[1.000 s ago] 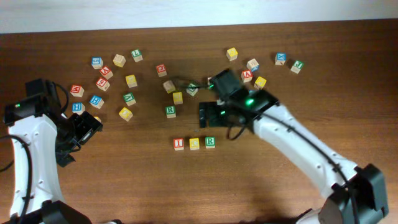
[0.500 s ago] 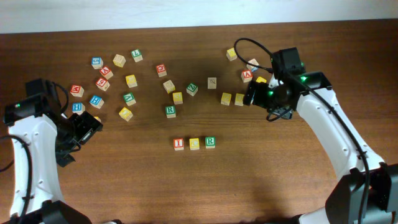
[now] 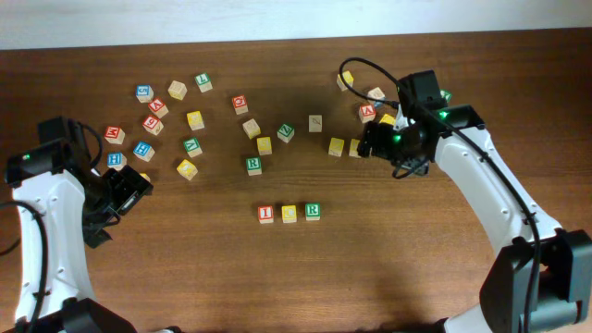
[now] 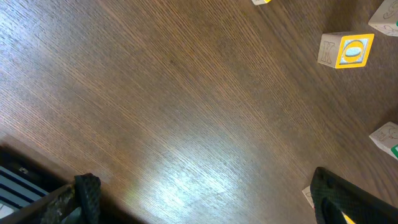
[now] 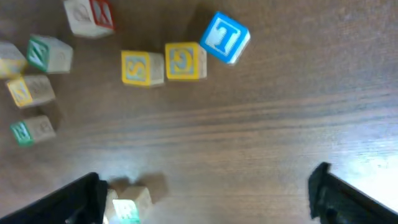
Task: Spell out ICRA
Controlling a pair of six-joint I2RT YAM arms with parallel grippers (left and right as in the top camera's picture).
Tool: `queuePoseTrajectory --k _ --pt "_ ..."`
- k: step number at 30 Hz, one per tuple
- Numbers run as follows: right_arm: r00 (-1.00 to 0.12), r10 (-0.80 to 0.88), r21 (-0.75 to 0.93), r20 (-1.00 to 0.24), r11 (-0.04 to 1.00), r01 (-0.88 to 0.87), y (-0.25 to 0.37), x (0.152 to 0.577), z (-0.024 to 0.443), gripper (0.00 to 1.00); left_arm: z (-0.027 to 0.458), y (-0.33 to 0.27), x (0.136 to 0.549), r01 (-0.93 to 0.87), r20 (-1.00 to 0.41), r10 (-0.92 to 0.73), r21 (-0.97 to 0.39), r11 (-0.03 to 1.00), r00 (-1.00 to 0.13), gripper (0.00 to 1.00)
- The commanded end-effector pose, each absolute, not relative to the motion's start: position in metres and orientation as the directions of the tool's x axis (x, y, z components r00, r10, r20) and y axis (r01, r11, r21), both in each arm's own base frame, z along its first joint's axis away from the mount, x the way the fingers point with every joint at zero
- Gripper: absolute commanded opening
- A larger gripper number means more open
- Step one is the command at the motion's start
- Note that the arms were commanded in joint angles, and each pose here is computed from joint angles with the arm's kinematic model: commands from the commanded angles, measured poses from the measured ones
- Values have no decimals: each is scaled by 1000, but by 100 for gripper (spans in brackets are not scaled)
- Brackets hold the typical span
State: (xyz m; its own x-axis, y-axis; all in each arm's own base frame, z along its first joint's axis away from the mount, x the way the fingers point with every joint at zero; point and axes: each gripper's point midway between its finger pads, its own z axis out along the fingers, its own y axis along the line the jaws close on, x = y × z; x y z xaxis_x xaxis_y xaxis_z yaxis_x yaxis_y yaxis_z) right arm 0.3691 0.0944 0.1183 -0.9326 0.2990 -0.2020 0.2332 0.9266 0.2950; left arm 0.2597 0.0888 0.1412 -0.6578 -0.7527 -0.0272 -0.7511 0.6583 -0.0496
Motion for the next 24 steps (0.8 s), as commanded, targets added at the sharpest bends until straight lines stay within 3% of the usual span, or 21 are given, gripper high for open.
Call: queuePoseTrajectory --k 1,6,21,24 --pt "-910 360 300 -205 908 291 69 371 138 98 147 90 261 -743 -47 -746 -60 666 -664 99" --pt "-870 477 295 -126 855 427 24 360 141 98 147 90 261 -743 -47 -746 -60 666 -664 99" --pt "-874 476 286 -98 854 434 25 353 139 98 147 94 260 -745 -61 -745 -37 666 -664 99" --pt "-874 476 286 -97 854 434 25 353 139 98 148 112 253 -750 -111 -742 57 659 -661 99"
